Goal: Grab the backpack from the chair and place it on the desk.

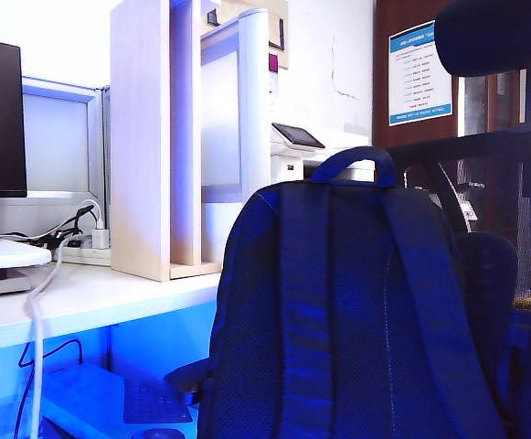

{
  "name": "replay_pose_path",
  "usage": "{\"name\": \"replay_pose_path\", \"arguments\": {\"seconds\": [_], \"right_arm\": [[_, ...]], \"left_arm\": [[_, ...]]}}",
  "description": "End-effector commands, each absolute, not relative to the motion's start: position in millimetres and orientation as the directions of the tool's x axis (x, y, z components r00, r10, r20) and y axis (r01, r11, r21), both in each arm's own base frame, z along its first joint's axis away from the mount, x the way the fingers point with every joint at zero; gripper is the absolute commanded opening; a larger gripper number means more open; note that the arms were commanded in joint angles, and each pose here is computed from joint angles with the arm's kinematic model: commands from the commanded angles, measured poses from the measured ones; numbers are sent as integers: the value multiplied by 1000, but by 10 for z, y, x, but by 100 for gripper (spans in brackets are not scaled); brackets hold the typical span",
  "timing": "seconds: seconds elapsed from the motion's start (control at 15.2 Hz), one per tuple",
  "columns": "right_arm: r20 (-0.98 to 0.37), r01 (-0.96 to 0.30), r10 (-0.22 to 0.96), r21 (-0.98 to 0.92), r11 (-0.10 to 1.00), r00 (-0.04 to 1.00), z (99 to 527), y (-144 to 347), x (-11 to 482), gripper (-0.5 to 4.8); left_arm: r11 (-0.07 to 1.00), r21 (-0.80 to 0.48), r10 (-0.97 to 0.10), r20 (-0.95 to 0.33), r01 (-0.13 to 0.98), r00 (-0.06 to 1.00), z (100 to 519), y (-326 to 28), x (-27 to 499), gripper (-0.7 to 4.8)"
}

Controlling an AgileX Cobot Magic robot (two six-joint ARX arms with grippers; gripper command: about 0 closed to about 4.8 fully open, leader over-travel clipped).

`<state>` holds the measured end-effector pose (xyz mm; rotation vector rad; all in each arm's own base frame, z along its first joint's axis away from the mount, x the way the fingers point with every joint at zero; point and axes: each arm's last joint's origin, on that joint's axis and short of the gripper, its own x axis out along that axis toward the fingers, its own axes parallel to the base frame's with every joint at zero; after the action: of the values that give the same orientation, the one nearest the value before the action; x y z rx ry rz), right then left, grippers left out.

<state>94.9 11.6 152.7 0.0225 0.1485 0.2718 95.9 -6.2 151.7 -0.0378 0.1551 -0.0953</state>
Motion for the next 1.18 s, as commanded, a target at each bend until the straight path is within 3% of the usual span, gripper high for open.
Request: {"name": "replay_pose_path", "arguments": {"seconds": [0.07, 0.39, 0.72, 0.79, 0.85, 0.99, 1.12, 1.18], "right_arm": [[-130, -259, 264, 55, 964, 956, 1544, 114, 949, -8], [-130, -260, 265, 55, 964, 956, 1544, 115, 949, -8], [-130, -259, 264, 55, 964, 956, 1544, 114, 949, 3], [-129, -260, 264, 54, 964, 956, 1545, 114, 949, 47], [-128, -259, 264, 58, 964, 956, 1545, 114, 949, 68], [-124, -255, 265, 87, 963, 956, 1549, 114, 950, 68], [-76, -271, 280, 115, 956, 957, 1596, 119, 953, 73], [-43, -271, 280, 145, 952, 959, 1629, 119, 955, 117]], "left_arm": [[995, -45, -97, -173, 90, 980, 1485, -61, 958, -2], [994, -51, -101, -172, 94, 980, 1487, -62, 958, -2], [961, -95, -265, -41, 260, 963, 1623, -110, 960, 9], [951, -143, -278, 5, 276, 961, 1692, -114, 954, 142], [940, -166, -299, 28, 299, 954, 1738, -119, 946, 211], [916, -140, -364, 99, 375, 926, 1881, -137, 913, 285], [905, -130, -380, 188, 406, 906, 2007, -141, 887, 393], [903, -134, -380, 199, 409, 903, 2050, -140, 874, 409]]}}
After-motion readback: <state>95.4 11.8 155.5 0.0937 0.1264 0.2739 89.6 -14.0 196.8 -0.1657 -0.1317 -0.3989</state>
